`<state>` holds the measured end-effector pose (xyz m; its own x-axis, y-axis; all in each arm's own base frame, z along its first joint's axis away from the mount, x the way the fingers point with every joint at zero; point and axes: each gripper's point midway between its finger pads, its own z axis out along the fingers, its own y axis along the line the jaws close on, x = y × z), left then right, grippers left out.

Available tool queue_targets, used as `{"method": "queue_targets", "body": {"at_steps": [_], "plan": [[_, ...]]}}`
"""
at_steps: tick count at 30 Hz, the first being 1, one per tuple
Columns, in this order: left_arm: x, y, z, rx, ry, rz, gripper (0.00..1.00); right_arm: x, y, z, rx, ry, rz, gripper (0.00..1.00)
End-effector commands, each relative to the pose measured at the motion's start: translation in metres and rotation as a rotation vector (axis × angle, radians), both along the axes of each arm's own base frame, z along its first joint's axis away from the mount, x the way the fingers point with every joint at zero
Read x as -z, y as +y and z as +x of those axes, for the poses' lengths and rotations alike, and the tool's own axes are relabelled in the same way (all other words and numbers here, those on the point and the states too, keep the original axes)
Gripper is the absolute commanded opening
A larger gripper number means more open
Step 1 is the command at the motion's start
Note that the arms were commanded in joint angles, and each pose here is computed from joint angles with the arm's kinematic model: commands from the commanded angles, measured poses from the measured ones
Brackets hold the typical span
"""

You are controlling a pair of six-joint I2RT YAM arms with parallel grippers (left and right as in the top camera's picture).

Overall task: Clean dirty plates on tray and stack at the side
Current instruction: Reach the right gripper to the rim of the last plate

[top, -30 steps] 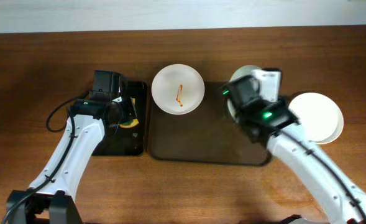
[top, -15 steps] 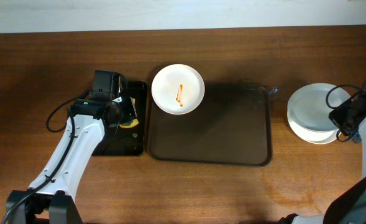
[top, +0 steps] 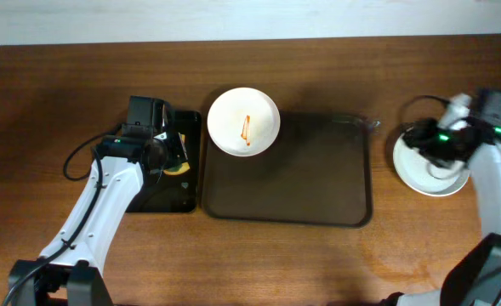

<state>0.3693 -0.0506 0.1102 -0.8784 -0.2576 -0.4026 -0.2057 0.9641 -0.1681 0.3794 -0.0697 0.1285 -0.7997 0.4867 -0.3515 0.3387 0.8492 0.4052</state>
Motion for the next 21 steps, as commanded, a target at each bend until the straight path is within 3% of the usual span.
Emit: {"method": "queue_targets", "body": {"at_steps": [1, 7, 16, 21], "plan": [[-0.006, 0.002, 0.002, 0.009, -0.02, 0.007, 0.0, -0.02, 0.086, 0.031, -0.298, -0.15, -0.011, 0.55], [-0.006, 0.002, 0.002, 0.009, -0.02, 0.007, 0.0, 0.007, 0.201, 0.057, -0.491, -0.211, -0.077, 0.6], [-0.006, 0.002, 0.001, 0.009, -0.017, 0.008, 0.0, 0.096, 0.26, 0.081, -0.457, -0.161, -0.029, 0.61], [-0.006, 0.002, 0.001, 0.009, -0.017, 0.008, 0.0, 0.115, 0.264, 0.081, -0.445, -0.135, -0.014, 0.36]]}}
